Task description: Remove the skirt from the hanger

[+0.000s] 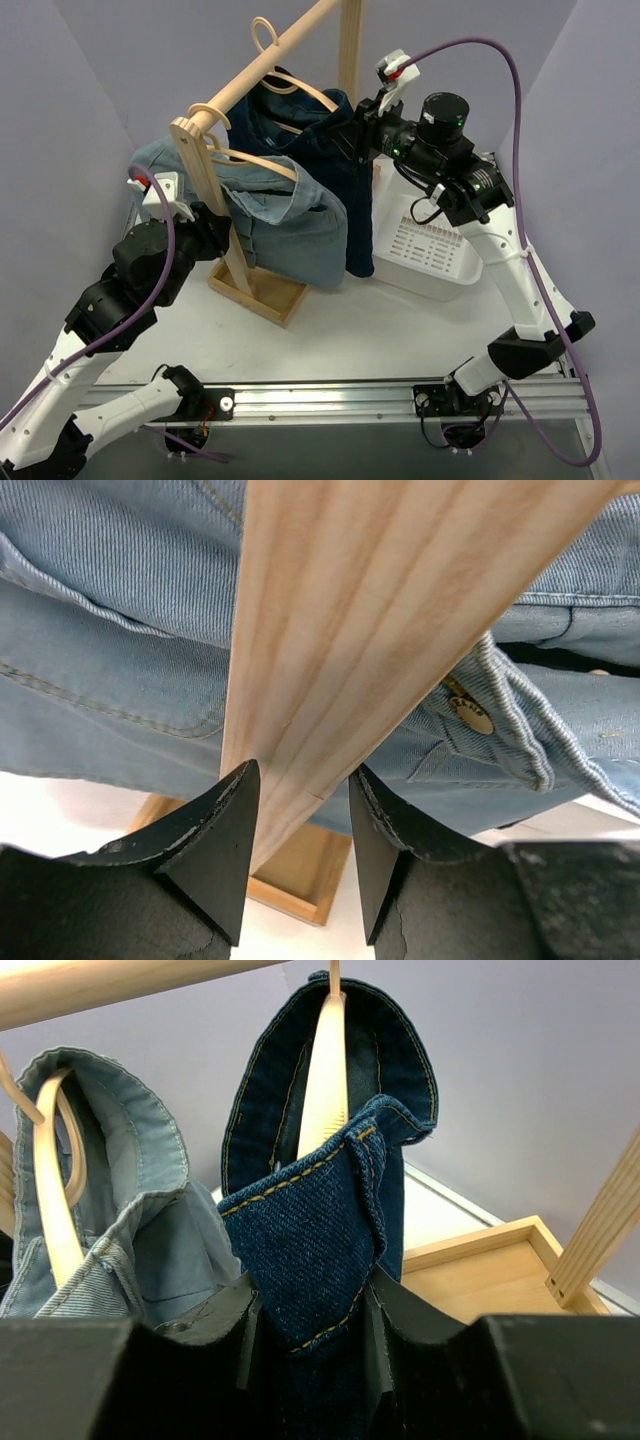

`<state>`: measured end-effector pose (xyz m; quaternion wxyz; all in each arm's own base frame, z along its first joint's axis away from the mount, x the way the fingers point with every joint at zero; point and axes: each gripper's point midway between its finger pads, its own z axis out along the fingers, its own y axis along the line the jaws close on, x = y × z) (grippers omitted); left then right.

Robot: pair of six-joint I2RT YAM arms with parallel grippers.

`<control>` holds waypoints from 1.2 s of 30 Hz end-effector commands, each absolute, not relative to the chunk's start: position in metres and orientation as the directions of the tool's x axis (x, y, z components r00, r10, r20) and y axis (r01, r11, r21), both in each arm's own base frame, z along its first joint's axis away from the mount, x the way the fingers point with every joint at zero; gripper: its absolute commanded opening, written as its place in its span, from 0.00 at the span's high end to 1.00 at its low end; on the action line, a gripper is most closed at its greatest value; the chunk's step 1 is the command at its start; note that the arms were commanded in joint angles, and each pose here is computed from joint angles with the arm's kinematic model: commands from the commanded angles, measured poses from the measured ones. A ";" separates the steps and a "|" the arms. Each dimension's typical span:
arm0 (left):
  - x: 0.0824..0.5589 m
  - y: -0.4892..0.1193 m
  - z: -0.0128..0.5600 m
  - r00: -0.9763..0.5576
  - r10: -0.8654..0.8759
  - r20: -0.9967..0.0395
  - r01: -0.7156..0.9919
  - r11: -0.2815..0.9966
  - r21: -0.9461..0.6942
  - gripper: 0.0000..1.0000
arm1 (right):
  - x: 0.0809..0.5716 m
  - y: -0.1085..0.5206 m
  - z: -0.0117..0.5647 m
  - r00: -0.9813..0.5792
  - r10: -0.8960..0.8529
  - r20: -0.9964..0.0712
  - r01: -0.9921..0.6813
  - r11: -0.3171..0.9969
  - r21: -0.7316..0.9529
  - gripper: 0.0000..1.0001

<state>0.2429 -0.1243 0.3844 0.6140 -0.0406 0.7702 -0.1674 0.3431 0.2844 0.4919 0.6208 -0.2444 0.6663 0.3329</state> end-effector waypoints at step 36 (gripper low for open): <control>0.133 -0.216 0.517 -0.241 -0.325 -0.914 0.841 0.400 -0.364 0.37 | 0.328 0.201 0.416 -0.275 0.167 -0.947 -0.435 0.856 0.278 1.00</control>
